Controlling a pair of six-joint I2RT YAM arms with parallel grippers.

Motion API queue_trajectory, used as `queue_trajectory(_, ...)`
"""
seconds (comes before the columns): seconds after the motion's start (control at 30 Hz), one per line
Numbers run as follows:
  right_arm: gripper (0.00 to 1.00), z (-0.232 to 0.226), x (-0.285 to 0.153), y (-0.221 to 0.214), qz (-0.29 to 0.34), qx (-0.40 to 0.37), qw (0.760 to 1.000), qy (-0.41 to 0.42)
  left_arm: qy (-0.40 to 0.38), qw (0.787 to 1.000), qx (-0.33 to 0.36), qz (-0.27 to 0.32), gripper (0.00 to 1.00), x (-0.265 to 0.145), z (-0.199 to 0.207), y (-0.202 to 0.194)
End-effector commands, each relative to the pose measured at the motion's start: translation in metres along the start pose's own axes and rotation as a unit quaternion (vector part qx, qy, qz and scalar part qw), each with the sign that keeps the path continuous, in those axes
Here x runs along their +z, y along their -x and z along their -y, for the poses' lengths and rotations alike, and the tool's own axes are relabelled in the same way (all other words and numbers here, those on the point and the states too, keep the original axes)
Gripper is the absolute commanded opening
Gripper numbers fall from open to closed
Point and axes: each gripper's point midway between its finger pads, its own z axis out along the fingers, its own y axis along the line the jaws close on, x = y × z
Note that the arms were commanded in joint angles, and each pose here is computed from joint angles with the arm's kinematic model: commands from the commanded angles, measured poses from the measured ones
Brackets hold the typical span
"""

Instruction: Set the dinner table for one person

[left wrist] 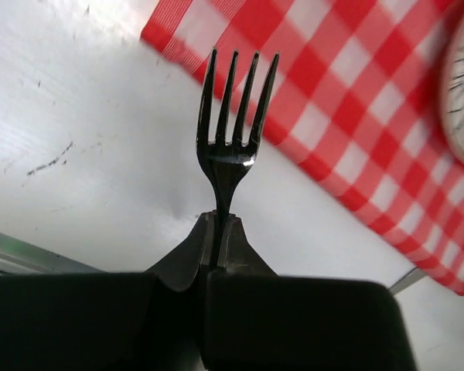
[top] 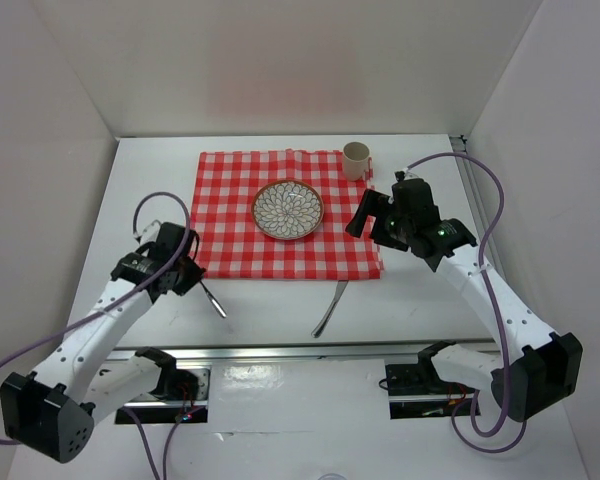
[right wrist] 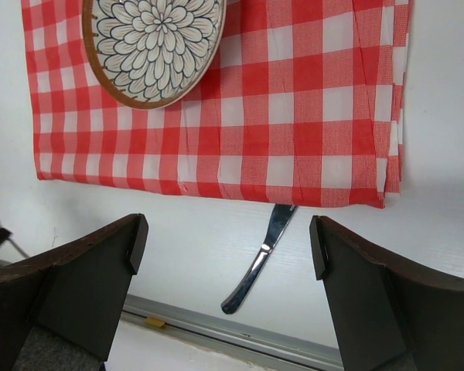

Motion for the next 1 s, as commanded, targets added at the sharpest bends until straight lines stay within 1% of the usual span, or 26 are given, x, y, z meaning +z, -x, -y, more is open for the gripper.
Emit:
queue_trajectory(0.0, 0.99, -0.007, -0.003, 0.008, 0.013, -0.007, 1.0, 0.006, 0.008, 0.997, 0.066, 0.032, 0.0, -0.015, 0.005, 0.023)
queue_trajectory(0.07, 0.99, -0.006, -0.003, 0.008, 0.013, -0.011, 1.0, 0.006, 0.014, 0.994, 0.099, 0.036, 0.0, -0.014, 0.02, 0.035)
queue_trajectory(0.13, 0.99, -0.006, -0.003, 0.008, 0.013, -0.011, 1.0, 0.006, -0.009, 0.989, 0.14, 0.054, 0.0, -0.014, 0.046, 0.053)
queue_trajectory(0.2, 0.99, -0.006, -0.005, 0.008, 0.009, -0.011, 1.0, 0.003, -0.001, 0.983, 0.179, 0.049, 0.0, 0.003, 0.064, 0.06)
queue_trajectory(0.23, 0.99, -0.005, -0.005, 0.009, 0.012, -0.011, 1.0, -0.001, -0.004, 0.978, 0.201, 0.053, 0.0, 0.009, 0.076, 0.066)
queue_trajectory(0.27, 0.99, -0.004, -0.008, 0.008, 0.011, -0.011, 1.0, -0.001, -0.009, 0.971, 0.231, 0.067, 0.0, 0.006, 0.093, 0.082)
queue_trajectory(0.3, 0.99, -0.002, -0.009, 0.005, 0.006, -0.011, 1.0, -0.005, 0.01, 0.965, 0.258, 0.051, 0.0, 0.029, 0.1, 0.08)
queue_trajectory(0.33, 0.99, -0.004, -0.012, 0.006, 0.008, -0.011, 1.0, 0.002, 0.006, 0.956, 0.287, 0.065, 0.0, 0.029, 0.116, 0.094)
queue_trajectory(0.4, 0.99, 0.0, -0.016, -0.001, -0.004, -0.007, 1.0, -0.006, 0.005, 0.942, 0.33, 0.059, 0.0, 0.045, 0.134, 0.1)
queue_trajectory(0.43, 0.99, -0.001, -0.02, -0.002, -0.006, -0.007, 1.0, -0.001, 0.028, 0.934, 0.354, 0.033, 0.0, 0.071, 0.134, 0.094)
queue_trajectory(0.47, 0.99, 0.0, -0.018, -0.005, -0.009, 0.0, 1.0, -0.004, 0.034, 0.928, 0.37, 0.036, 0.0, 0.071, 0.145, 0.104)
queue_trajectory(0.53, 0.99, 0.009, -0.023, -0.018, -0.026, 0.004, 1.0, -0.016, 0.036, 0.918, 0.395, 0.015, 0.0, 0.088, 0.156, 0.102)
queue_trajectory(0.57, 0.99, 0.011, -0.022, -0.022, -0.03, 0.012, 0.999, -0.019, 0.041, 0.912, 0.409, 0.008, 0.0, 0.105, 0.164, 0.103)
queue_trajectory(0.67, 0.98, 0.022, -0.022, -0.041, -0.052, 0.024, 0.998, -0.03, 0.043, 0.905, 0.424, -0.004, 0.0, 0.125, 0.174, 0.101)
queue_trajectory(0.7, 0.97, 0.024, -0.02, -0.049, -0.062, 0.021, 0.997, -0.033, 0.036, 0.897, 0.441, -0.016, 0.0, 0.138, 0.181, 0.098)
queue_trajectory(0.77, 0.96, 0.032, -0.019, -0.06, -0.079, 0.029, 0.995, -0.047, 0.06, 0.899, 0.433, -0.022, 0.0, 0.148, 0.177, 0.103)
queue_trajectory(0.8, 0.96, 0.035, -0.017, -0.065, -0.082, 0.03, 0.995, -0.054, 0.044, 0.904, 0.425, -0.028, 0.0, 0.151, 0.183, 0.105)
queue_trajectory(0.83, 0.96, 0.038, -0.018, -0.065, -0.081, 0.034, 0.994, -0.062, 0.042, 0.907, 0.418, -0.041, 0.0, 0.161, 0.178, 0.106)
queue_trajectory(0.87, 0.96, 0.041, -0.016, -0.07, -0.087, 0.034, 0.993, -0.067, 0.03, 0.911, 0.408, -0.051, 0.0, 0.162, 0.179, 0.104)
queue_trajectory(0.93, 0.96, 0.045, -0.015, -0.072, -0.087, 0.039, 0.993, -0.075, 0.027, 0.913, 0.403, -0.054, 0.0, 0.171, 0.179, 0.106)
queue_trajectory(0.97, 0.98, 0.045, -0.015, -0.072, -0.087, 0.039, 0.993, -0.075, 0.029, 0.914, 0.4, -0.065, 0.0, 0.179, 0.176, 0.099)
